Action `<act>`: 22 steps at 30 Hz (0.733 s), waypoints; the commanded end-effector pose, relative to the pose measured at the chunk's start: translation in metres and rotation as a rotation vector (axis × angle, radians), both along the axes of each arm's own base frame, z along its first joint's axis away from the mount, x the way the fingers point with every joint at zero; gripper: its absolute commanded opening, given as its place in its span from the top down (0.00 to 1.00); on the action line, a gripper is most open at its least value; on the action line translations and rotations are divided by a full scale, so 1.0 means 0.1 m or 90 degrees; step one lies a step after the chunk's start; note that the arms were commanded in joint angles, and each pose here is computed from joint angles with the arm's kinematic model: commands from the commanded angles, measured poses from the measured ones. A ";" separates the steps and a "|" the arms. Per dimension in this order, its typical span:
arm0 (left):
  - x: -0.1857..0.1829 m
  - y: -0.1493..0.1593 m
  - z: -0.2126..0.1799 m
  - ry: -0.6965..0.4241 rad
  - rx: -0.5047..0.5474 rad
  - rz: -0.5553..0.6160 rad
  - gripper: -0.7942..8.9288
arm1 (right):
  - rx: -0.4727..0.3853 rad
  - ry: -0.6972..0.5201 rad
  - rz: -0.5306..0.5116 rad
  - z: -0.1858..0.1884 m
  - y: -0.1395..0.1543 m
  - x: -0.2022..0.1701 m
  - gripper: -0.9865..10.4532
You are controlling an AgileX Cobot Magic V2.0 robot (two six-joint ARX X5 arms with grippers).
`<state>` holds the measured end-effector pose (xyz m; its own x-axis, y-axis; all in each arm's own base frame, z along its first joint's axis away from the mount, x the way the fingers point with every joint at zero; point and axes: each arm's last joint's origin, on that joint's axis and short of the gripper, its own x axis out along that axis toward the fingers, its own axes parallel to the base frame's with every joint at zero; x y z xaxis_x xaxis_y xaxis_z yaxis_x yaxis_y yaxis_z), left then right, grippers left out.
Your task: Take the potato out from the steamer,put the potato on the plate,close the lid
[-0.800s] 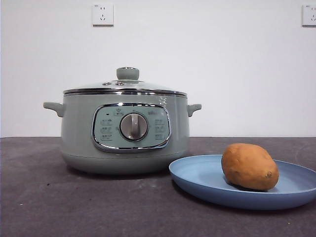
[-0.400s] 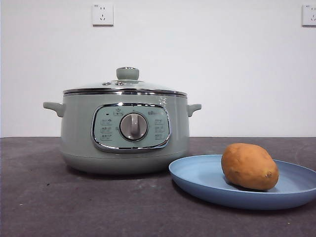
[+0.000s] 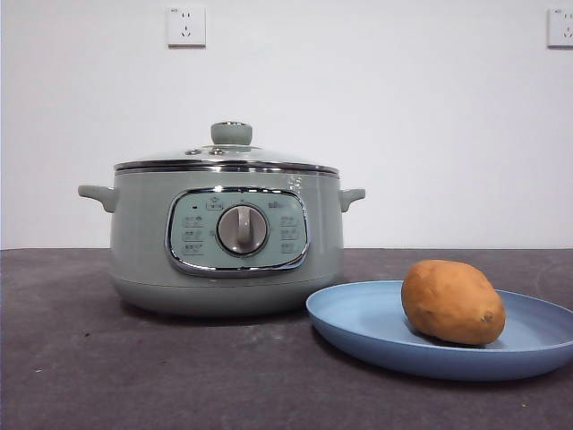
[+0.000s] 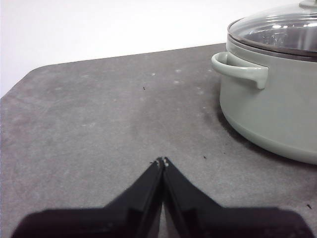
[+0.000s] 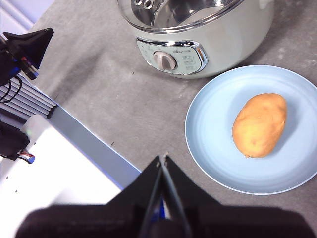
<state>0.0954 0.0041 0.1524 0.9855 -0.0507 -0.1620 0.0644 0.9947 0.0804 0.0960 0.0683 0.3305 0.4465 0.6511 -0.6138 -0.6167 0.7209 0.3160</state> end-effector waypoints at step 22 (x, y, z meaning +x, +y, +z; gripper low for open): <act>0.01 0.00 -0.05 0.007 -0.005 0.004 0.92 | 0.057 -0.488 -0.374 -0.48 -0.61 -0.07 0.91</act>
<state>0.0954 0.0041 0.1524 0.9855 -0.0507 -0.1617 0.0644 0.9947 0.0805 0.0859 0.0075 0.2927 0.9706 0.2395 0.0225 -0.2404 0.9692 0.0544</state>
